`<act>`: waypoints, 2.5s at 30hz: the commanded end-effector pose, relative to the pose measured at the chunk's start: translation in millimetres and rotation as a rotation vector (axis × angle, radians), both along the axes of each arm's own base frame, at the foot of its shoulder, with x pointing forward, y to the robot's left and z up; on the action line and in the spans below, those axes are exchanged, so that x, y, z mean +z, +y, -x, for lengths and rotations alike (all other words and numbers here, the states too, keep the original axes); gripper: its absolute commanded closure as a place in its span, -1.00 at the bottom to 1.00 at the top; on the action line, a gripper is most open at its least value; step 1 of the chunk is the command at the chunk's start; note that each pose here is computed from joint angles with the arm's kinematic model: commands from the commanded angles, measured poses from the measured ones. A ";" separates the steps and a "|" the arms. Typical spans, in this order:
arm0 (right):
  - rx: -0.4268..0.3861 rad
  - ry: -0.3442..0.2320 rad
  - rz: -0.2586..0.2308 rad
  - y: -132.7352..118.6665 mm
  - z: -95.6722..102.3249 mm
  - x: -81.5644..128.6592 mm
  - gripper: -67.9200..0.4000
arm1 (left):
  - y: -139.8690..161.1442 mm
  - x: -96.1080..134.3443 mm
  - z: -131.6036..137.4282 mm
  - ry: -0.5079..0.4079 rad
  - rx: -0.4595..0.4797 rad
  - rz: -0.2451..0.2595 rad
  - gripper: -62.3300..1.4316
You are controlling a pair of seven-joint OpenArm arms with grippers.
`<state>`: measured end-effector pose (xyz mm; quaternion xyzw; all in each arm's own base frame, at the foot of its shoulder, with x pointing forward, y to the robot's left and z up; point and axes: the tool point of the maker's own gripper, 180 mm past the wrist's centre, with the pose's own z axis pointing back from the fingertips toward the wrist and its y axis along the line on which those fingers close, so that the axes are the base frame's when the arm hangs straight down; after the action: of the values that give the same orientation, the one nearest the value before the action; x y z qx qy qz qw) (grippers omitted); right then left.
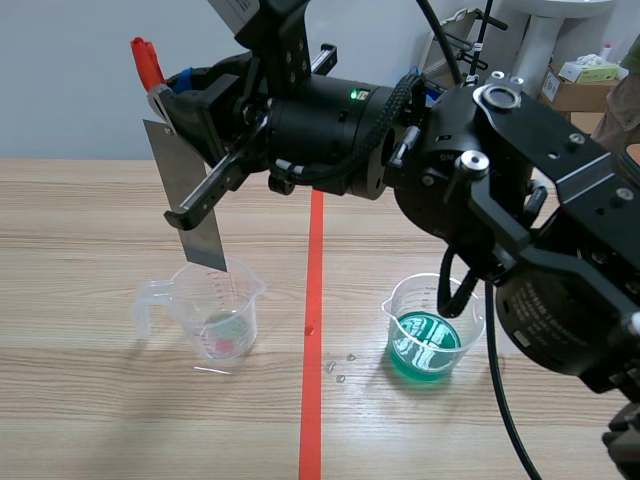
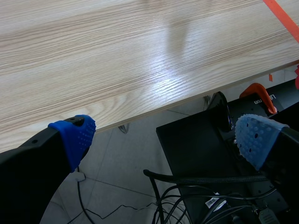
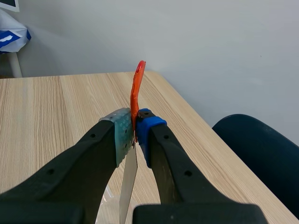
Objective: Do the redox reaction experiment
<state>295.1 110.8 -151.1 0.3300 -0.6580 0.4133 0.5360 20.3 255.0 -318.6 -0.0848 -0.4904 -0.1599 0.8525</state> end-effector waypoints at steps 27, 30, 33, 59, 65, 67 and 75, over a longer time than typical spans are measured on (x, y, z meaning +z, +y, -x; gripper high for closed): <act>0.006 -0.034 -0.031 0.3 -0.7 15.0 0.95 | -3.3 4.7 -3.0 -0.024 0.008 0.020 -1.00; 0.006 -0.034 -0.031 0.3 -0.7 15.0 0.95 | -3.3 4.7 -3.0 -0.024 0.008 0.020 -1.00; 0.006 -0.034 -0.031 0.3 -0.7 15.0 0.95 | -3.3 4.7 -3.0 -0.024 0.008 0.020 -1.00; 0.011 0.038 -0.060 2.7 -11.1 -48.7 0.95 | -3.3 4.6 -3.0 -0.024 0.008 0.020 -1.00; 0.019 0.017 -0.062 5.5 -9.9 -61.7 0.95 | -3.3 4.6 -3.0 -0.024 0.008 0.020 -1.00; 0.024 0.009 -0.060 7.2 -8.8 -65.5 0.95 | -3.3 4.6 -3.0 -0.024 0.008 0.020 -1.00; 0.029 0.008 -0.044 7.1 -8.3 -78.5 0.95 | -3.3 4.6 -3.0 -0.024 0.008 0.020 -1.00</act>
<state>297.9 117.2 -245.9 0.3485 -0.6436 0.4123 0.5426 20.3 255.0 -318.6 -0.0848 -0.4904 -0.1599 0.8525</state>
